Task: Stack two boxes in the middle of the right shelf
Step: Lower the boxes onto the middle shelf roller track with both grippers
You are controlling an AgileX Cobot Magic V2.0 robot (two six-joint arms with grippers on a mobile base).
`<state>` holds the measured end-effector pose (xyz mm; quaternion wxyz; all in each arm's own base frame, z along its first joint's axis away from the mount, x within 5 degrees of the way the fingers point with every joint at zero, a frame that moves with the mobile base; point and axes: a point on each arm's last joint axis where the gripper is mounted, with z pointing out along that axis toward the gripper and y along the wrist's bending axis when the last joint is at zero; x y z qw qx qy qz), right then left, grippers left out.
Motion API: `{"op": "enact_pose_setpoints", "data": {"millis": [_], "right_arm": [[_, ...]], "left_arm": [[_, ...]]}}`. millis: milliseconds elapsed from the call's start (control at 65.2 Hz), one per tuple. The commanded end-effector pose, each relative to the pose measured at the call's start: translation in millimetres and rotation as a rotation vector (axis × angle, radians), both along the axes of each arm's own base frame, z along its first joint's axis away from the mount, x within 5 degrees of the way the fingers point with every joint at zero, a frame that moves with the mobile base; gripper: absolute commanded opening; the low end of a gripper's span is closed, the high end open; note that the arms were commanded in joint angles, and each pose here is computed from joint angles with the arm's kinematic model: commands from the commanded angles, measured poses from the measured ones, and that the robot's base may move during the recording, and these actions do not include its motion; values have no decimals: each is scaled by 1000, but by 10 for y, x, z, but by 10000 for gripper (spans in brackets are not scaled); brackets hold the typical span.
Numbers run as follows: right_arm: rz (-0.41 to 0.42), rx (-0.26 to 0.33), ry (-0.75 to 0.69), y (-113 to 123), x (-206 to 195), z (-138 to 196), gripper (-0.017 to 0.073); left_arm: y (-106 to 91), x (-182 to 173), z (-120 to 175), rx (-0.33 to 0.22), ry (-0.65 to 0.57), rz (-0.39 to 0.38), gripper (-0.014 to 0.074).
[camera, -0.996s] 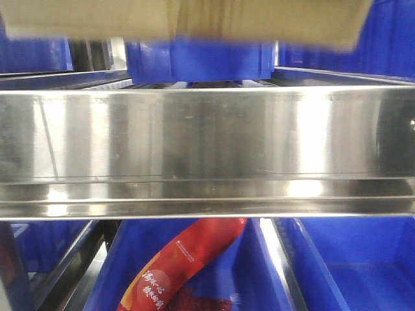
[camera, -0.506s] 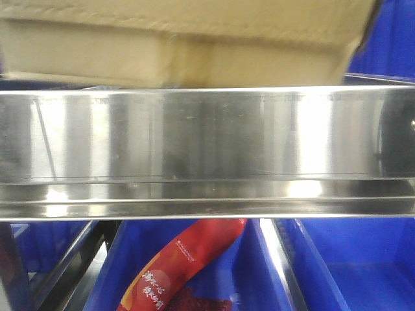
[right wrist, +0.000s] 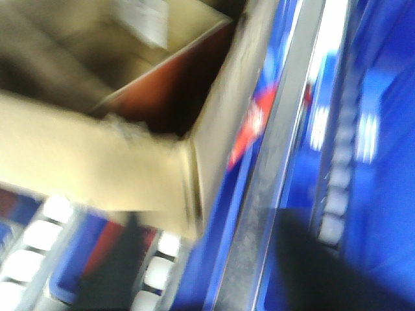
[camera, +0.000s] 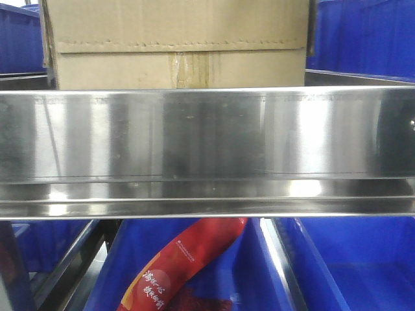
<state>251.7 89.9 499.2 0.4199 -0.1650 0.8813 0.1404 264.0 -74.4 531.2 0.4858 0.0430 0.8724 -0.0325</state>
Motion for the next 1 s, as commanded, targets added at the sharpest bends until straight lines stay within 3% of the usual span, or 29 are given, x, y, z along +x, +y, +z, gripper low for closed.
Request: {"op": "enact_pose_setpoints", "data": {"millis": [0, 46, 107, 245, 383, 782, 981], "right_arm": [[-10, -2, -81, -93, -227, 166, -46], [-18, 2, -117, -136, -345, 218, -154], [-29, 8, -161, -192, -500, 239, -160], [-39, 17, -235, -287, -783, 110, -162], [-46, 16, -288, -366, -1020, -245, -162], [-95, 40, -416, -548, -1502, -1413, -162], [-119, 50, -518, -609, -1625, -1744, -162]], "left_arm": [[71, -263, 188, -46, -70, -22, 127], [93, -380, 239, -67, -86, -36, 36], [127, -539, 274, -89, -98, -51, -112], [216, -809, 191, -87, -83, -54, -111], [318, -1017, -129, -40, -37, -35, -111], [488, -1665, -1328, -88, -341, -120, -111], [532, -1888, -1865, -123, -494, -157, -111]]}}
